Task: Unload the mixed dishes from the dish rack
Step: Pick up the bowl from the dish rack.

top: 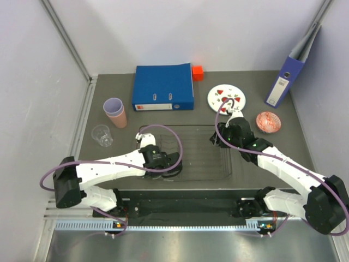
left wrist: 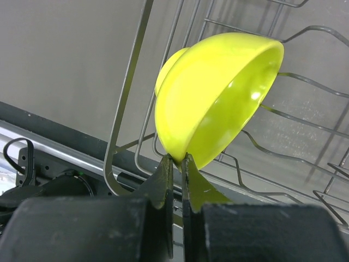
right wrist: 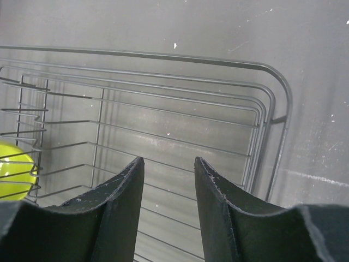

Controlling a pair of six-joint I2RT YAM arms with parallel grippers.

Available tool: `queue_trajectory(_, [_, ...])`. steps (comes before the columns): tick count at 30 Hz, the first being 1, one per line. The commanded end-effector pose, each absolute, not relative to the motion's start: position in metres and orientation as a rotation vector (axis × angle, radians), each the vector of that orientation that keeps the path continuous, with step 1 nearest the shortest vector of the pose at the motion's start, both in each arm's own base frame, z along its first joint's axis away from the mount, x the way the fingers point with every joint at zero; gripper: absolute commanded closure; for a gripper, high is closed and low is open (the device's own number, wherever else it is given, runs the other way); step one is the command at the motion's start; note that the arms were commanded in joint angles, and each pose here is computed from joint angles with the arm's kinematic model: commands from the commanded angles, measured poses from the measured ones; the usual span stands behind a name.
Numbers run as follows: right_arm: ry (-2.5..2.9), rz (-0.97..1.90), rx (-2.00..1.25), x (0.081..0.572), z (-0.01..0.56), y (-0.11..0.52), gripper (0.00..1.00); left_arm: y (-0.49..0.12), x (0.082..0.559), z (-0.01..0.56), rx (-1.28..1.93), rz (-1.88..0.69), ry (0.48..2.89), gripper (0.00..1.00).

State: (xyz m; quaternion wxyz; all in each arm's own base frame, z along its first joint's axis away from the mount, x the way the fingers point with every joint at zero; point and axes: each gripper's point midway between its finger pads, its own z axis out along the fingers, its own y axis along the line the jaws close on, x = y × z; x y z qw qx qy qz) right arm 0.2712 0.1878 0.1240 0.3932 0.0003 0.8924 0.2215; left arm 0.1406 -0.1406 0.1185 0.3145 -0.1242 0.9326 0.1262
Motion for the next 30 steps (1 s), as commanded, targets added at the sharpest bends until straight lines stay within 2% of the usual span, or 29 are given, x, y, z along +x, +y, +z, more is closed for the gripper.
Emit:
queue_trajectory(1, [2.237, 0.587, -0.035, 0.272, 0.127, 0.196, 0.58, -0.131, 0.14, 0.137, -0.245, 0.425, 2.421, 1.0])
queue_trajectory(30, [2.194, 0.596, -0.095, 0.278, 0.148, 0.201, 0.58, -0.156, 0.155, 0.206, -0.253, 0.105, 2.258, 1.0])
